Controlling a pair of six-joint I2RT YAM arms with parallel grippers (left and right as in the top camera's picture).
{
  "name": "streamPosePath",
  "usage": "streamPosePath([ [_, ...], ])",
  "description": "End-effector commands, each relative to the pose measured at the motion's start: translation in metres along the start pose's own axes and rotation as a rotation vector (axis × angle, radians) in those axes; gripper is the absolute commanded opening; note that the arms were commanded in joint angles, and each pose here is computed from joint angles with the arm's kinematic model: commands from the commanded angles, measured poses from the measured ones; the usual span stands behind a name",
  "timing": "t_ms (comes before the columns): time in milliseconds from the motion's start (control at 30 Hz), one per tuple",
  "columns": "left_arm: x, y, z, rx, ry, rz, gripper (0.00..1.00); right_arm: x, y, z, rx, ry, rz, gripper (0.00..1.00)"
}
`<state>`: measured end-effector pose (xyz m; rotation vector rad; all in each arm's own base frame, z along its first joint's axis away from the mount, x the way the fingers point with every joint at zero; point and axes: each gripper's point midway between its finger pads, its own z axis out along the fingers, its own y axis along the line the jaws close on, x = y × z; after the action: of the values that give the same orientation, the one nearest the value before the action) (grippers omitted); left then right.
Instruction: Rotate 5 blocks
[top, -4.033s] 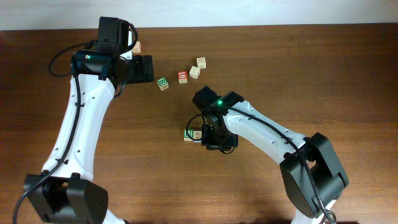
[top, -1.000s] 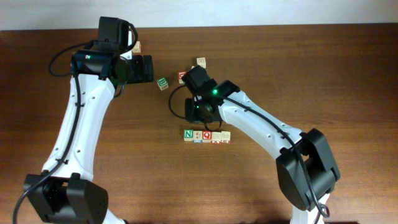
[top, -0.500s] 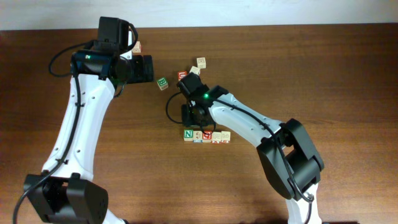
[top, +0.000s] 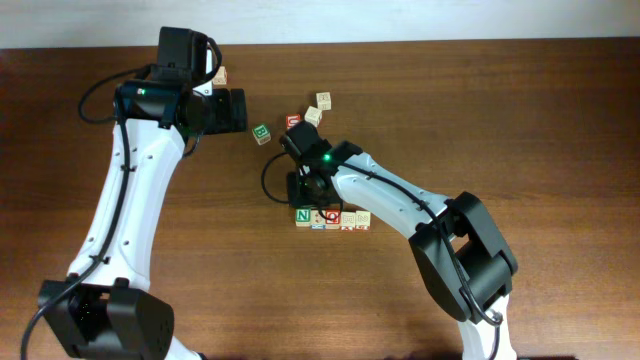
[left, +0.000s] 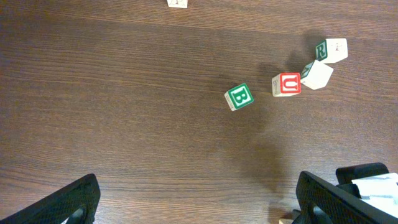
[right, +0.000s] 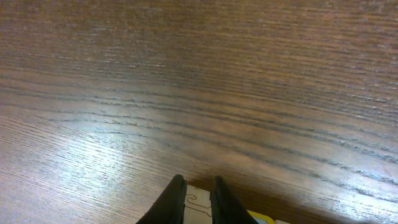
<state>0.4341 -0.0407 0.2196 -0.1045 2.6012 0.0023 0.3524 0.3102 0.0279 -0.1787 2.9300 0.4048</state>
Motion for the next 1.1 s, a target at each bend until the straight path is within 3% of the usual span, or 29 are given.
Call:
streamPosePath([
  [0,-0.0057,0.0014,-0.0015,-0.012,-0.015,-0.013,0.99,0.0092,0.0007,0.0059,0.004,0.030,-0.008,0.17],
  [1067,-0.0057,0.0014,-0.0015,-0.012,-0.015,-0.013,0.99,0.0188,0.0031,0.0059,0.000,0.066,-0.013,0.16],
])
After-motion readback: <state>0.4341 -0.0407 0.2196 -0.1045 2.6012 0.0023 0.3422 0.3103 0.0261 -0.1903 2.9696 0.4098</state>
